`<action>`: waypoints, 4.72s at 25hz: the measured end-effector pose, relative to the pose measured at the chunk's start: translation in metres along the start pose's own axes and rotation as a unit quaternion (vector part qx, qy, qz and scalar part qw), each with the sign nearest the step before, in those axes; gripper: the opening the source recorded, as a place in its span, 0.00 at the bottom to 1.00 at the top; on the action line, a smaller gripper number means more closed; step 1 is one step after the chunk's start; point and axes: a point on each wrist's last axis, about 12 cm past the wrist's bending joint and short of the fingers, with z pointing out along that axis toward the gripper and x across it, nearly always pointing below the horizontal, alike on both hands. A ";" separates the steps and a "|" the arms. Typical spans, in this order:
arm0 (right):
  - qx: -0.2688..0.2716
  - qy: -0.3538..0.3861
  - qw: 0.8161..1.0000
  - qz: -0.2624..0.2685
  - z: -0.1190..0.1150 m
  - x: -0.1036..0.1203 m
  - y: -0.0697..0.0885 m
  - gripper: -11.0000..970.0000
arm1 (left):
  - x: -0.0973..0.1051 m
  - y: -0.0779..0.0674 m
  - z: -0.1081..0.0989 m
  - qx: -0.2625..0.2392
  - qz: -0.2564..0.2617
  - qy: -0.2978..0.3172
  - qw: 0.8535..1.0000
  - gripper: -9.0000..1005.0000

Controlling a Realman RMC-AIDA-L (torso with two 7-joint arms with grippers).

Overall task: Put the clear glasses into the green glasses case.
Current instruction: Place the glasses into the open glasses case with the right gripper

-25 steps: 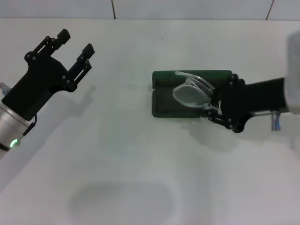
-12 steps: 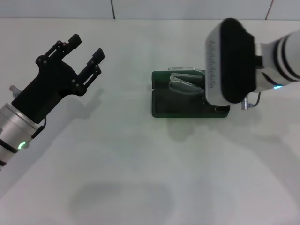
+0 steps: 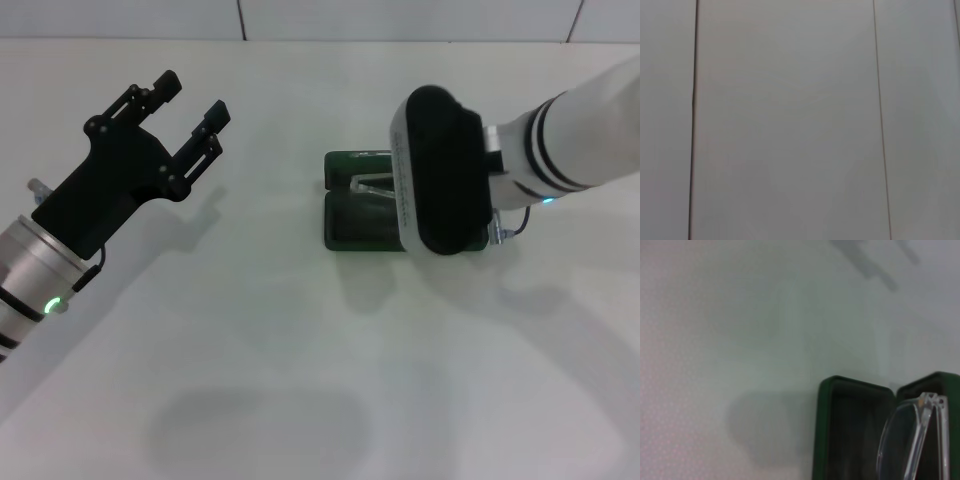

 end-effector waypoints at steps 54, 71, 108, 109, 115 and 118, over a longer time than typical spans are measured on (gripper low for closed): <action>0.013 -0.073 0.997 0.033 -0.021 -0.016 0.005 0.31 | -0.001 0.001 0.004 0.011 0.005 0.002 1.000 0.62; -0.003 -0.079 0.996 0.032 0.001 -0.025 0.007 0.31 | 0.000 -0.002 0.003 0.022 0.006 0.008 1.000 0.62; 0.004 -0.113 0.993 0.044 0.029 -0.037 -0.001 0.32 | -0.001 0.003 0.017 0.025 0.015 0.018 0.999 0.62; 0.008 -0.114 0.993 0.042 0.028 -0.038 -0.001 0.32 | -0.001 0.003 0.018 0.025 0.015 0.018 0.999 0.62; 0.006 -0.120 0.992 0.034 0.029 -0.042 0.000 0.32 | -0.002 0.005 0.022 0.023 0.017 0.017 0.999 0.62; -0.006 -0.122 0.992 0.027 0.034 -0.048 -0.001 0.32 | -0.002 0.006 0.023 0.020 0.018 0.021 0.999 0.62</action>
